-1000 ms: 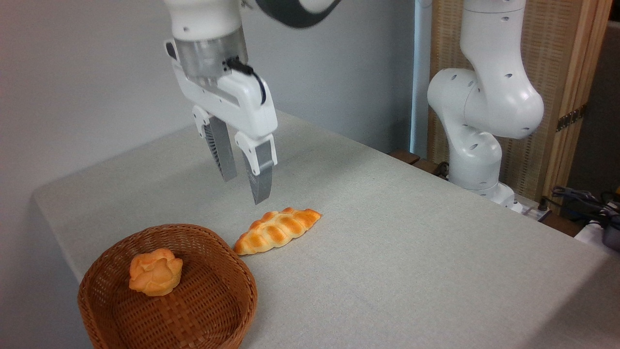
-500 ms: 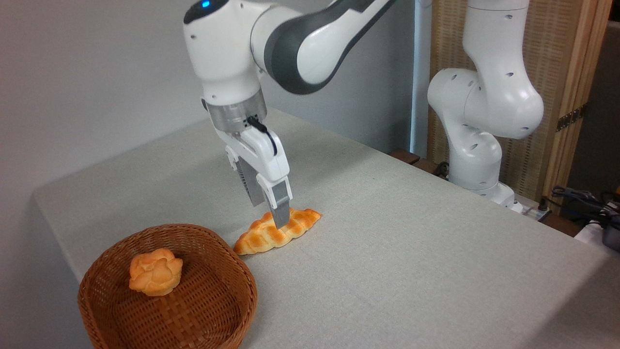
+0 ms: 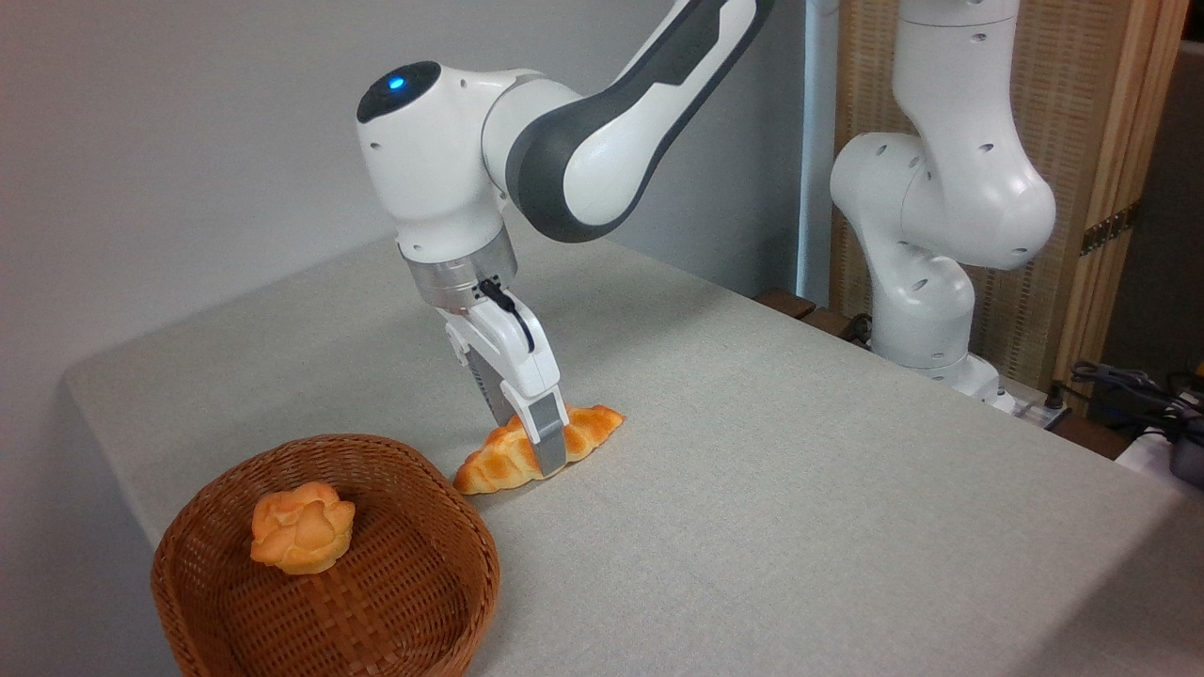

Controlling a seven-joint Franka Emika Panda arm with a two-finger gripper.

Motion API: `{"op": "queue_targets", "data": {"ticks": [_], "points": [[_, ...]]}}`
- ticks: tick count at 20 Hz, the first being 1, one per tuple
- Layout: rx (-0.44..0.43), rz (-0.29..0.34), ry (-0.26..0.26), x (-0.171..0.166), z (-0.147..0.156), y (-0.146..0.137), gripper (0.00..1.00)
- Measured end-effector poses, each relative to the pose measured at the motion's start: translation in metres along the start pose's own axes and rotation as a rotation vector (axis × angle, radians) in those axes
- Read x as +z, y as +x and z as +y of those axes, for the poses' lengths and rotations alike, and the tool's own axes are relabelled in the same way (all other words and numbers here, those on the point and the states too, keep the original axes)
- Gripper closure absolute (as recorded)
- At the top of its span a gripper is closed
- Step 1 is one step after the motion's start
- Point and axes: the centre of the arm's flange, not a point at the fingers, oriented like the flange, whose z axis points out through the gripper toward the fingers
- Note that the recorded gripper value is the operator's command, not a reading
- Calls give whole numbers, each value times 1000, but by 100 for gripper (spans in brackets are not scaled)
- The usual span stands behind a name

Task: Put bread into the basket
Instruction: 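Close the gripper around the middle of the braided roll, then lift the braided roll and carry it over the wicker basket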

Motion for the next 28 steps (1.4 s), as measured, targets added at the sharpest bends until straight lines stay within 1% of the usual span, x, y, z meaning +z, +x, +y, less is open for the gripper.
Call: {"op": "queue_targets", "data": {"ticks": [1,2,14,16,17,19,20,21,23,25,27,28], "points": [[0,-3,-3,3,0,1,51],[1,-5,-6,4,-1,1,56],[2,-5,-5,5,-1,2,55],[-1,-2,-3,-1,-1,3,54],[-2,-11,-11,-5,0,2,53],[-5,-47,-42,-28,2,-2,52],[-11,-45,-43,-46,0,-3,51],[-22,-26,-30,-67,-6,-6,50],[-57,31,12,-109,-26,-13,48],[-93,84,51,-141,-50,-19,48],[-120,117,73,-156,-77,-17,48],[-127,129,80,-157,-90,-11,48]]}}
